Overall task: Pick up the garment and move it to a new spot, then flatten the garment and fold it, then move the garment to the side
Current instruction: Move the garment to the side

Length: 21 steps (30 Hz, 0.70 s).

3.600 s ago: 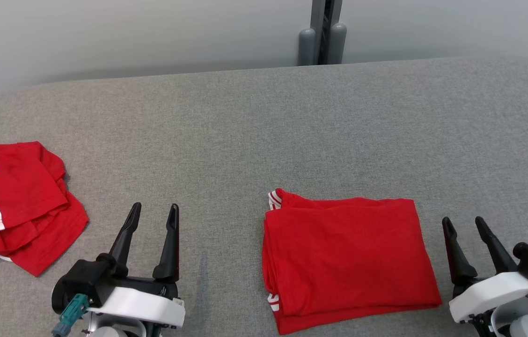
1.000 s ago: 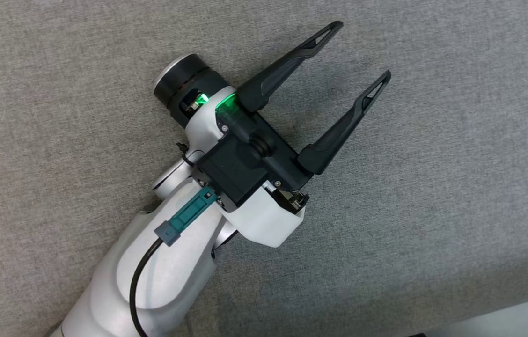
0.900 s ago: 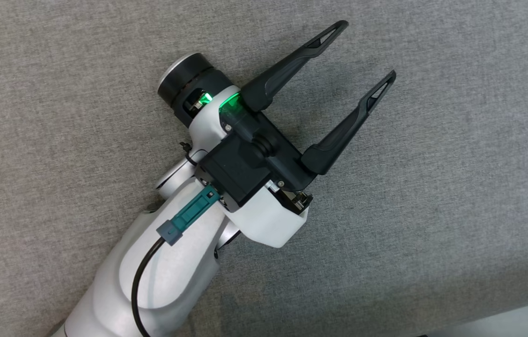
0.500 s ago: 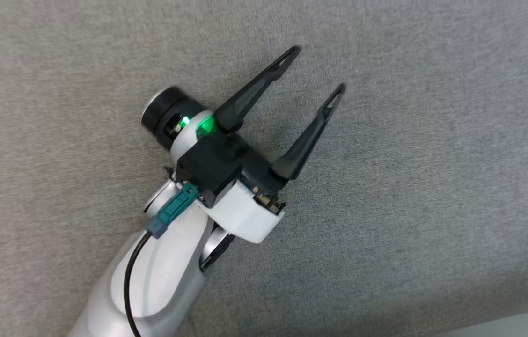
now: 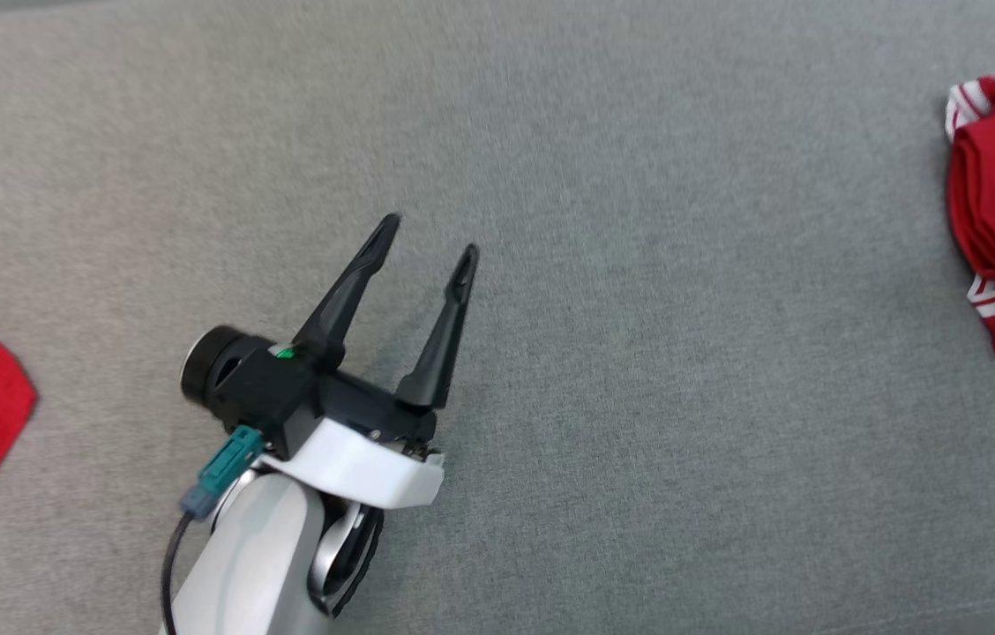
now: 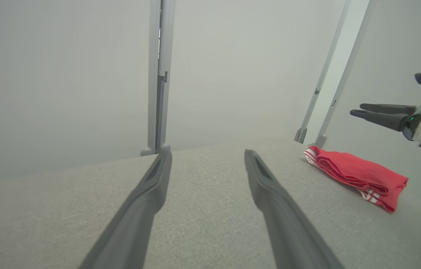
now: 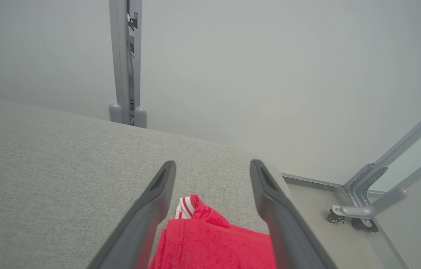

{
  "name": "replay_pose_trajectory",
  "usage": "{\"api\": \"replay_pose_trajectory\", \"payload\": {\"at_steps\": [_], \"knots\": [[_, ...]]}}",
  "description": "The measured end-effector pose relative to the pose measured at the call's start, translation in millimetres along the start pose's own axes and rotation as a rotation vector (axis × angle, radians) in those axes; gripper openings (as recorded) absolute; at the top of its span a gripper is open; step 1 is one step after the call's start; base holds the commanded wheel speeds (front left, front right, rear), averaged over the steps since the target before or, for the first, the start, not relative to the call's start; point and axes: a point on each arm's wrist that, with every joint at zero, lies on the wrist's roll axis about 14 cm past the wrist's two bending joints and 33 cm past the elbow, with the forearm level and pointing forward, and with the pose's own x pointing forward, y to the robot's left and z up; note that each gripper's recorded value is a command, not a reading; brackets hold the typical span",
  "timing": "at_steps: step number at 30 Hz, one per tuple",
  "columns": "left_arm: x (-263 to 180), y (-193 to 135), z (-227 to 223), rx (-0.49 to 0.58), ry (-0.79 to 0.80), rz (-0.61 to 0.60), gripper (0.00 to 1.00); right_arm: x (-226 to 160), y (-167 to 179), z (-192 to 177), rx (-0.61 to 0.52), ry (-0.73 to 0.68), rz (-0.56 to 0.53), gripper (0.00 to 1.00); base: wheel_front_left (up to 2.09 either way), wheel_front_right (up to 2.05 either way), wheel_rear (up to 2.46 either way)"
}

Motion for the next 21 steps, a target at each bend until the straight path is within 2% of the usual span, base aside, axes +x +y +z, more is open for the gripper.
{"api": "replay_pose_trajectory", "payload": {"at_steps": [5,9,15,19,21], "knots": [[-30,15,32,0.017,-0.052,0.107,1.00,-17,32,43,0.080,-0.136,0.050,1.00,0.00,0.00,0.00],[-59,29,46,0.039,-0.071,0.191,1.00,-36,66,61,0.226,-0.225,0.089,1.00,0.00,0.00,0.00],[-100,52,68,0.071,-0.113,0.326,1.00,-68,112,71,0.280,-0.288,0.158,1.00,0.00,0.00,0.00],[-125,58,74,0.082,-0.124,0.383,1.00,-90,133,76,0.321,-0.334,0.162,1.00,0.00,0.00,0.00],[-133,59,76,0.083,-0.128,0.398,1.00,-100,147,80,0.288,-0.360,0.177,1.00,0.00,0.00,0.00]]}}
